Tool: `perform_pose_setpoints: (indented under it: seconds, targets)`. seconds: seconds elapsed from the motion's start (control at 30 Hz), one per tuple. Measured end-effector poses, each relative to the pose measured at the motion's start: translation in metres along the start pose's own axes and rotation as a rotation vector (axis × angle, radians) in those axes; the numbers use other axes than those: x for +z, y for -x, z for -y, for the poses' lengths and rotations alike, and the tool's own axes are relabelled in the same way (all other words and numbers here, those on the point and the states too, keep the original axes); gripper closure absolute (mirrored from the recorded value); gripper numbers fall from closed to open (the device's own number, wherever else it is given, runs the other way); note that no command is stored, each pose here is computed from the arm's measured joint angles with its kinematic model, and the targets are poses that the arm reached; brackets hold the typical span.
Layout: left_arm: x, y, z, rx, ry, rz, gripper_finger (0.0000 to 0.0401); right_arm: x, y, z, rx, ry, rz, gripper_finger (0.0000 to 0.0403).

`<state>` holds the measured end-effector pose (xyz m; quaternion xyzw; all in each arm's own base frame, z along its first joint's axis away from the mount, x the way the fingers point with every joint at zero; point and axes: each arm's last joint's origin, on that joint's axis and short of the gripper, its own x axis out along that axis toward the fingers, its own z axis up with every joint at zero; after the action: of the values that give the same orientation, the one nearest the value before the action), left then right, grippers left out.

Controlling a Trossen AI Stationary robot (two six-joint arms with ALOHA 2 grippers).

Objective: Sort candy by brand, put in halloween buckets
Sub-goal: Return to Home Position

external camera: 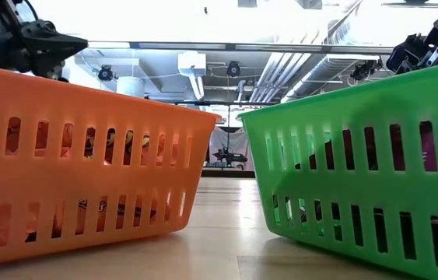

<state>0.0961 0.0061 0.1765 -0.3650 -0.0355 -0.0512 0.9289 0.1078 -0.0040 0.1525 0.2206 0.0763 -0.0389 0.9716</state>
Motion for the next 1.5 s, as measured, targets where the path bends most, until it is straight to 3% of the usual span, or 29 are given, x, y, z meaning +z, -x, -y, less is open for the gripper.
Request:
perform_pose_setpoints:
  seconds: [0.4, 0.6, 0.7, 0.83, 0.9, 1.27, 1.5]
  targets:
    - [-0.001, 0.0, -0.001, 0.006, 0.003, -0.012, 0.0401, 0.0, 0.0, 0.0, 0.0, 0.0, 0.0, 0.0402]
    - [-0.01, -0.001, 0.007, -0.075, -0.005, -0.1, 0.0401, 0.0, 0.0, 0.0, 0.0, 0.0, 0.0, 0.0402]
    - [-0.015, 0.0, 0.012, -0.16, -0.134, -0.162, 0.0401, 0.0, 0.0, 0.0, 0.0, 0.0, 0.0, 0.0402]
    - [-0.018, 0.0, 0.015, -0.251, -0.594, -0.154, 0.0401, 0.0, 0.0, 0.0, 0.0, 0.0, 0.0, 0.0402]
    - [-0.018, 0.0, 0.014, -0.256, -0.72, -0.139, 0.0401, 0.0, 0.0, 0.0, 0.0, 0.0, 0.0, 0.0402]
    - [-0.012, -0.001, 0.006, -0.139, -0.743, -0.105, 0.0401, 0.0, 0.0, 0.0, 0.0, 0.0, 0.0, 0.0402]
    - [-0.009, 0.0, 0.003, -0.096, -0.647, -0.093, 0.0401, 0.0, 0.0, 0.0, 0.0, 0.0, 0.0, 0.0402]
